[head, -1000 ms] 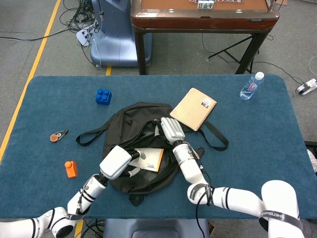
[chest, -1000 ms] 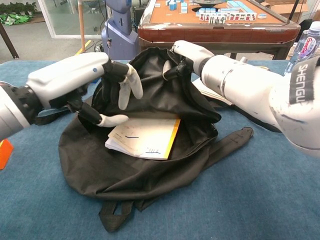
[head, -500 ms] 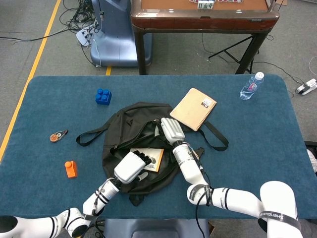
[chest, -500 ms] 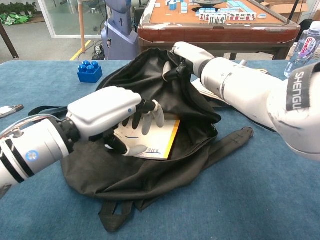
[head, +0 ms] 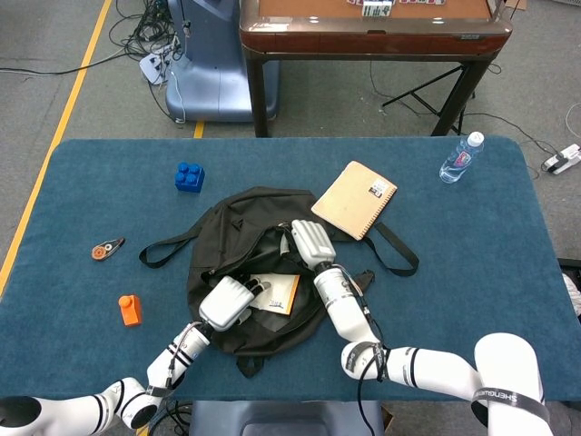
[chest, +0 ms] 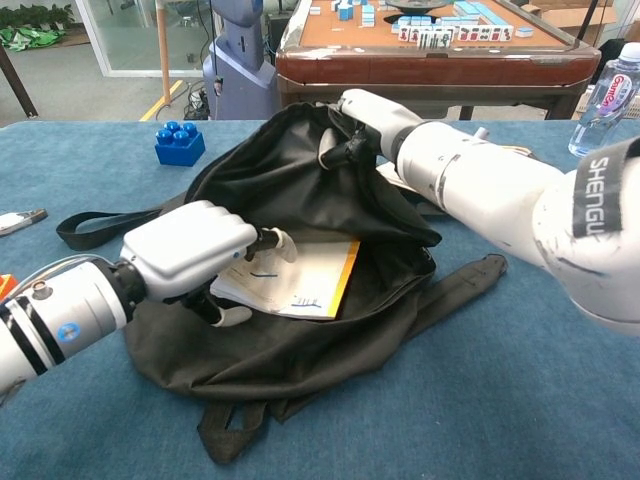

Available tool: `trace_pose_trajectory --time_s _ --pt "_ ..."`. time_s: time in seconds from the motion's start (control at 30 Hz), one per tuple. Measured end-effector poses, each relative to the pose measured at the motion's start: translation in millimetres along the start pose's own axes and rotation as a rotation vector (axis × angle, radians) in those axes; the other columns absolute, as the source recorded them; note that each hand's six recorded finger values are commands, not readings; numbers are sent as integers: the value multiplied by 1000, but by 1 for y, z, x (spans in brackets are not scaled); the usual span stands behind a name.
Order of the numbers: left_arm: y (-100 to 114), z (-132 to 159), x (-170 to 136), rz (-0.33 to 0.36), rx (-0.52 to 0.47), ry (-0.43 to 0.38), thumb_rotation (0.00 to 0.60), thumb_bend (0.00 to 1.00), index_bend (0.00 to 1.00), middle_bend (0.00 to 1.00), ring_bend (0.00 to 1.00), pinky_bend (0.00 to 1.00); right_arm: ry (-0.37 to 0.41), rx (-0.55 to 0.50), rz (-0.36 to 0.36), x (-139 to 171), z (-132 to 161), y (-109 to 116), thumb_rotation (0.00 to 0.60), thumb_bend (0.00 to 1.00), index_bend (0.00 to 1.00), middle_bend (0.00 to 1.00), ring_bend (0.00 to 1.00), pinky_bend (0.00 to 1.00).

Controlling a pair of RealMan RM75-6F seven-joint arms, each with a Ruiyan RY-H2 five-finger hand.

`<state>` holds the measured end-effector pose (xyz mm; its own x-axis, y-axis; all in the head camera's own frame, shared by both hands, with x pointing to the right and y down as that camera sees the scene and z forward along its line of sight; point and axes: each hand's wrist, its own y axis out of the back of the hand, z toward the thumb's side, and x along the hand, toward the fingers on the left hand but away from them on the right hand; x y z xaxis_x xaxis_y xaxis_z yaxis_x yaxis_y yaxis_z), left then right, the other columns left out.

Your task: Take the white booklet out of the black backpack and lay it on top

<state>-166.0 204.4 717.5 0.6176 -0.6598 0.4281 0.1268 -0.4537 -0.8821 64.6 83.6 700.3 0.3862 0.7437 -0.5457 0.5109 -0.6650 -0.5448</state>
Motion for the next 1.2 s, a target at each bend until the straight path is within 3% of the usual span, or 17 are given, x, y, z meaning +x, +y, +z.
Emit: trace_pose_trajectory --time_s 0.37,0.7,0.97,1.2 --pt "-6 -10 3 21 75 19 600 272 258 337 332 384 -3 -13 4 0 3 -4 600 796 733 476 465 604" --pt "-8 -6 3 9 118 9 600 273 235 309 328 373 -14 -14 7 11 -18 13 600 796 733 476 466 604" --pt "-9 -6 11 -10 127 35 600 273 251 309 328 373 -11 -15 8 13 -18 13 600 797 733 476 465 604" --pt "-9 -7 20 -1 122 53 600 272 332 311 330 373 -14 -19 8 13 -19 13 600 797 733 476 466 604"
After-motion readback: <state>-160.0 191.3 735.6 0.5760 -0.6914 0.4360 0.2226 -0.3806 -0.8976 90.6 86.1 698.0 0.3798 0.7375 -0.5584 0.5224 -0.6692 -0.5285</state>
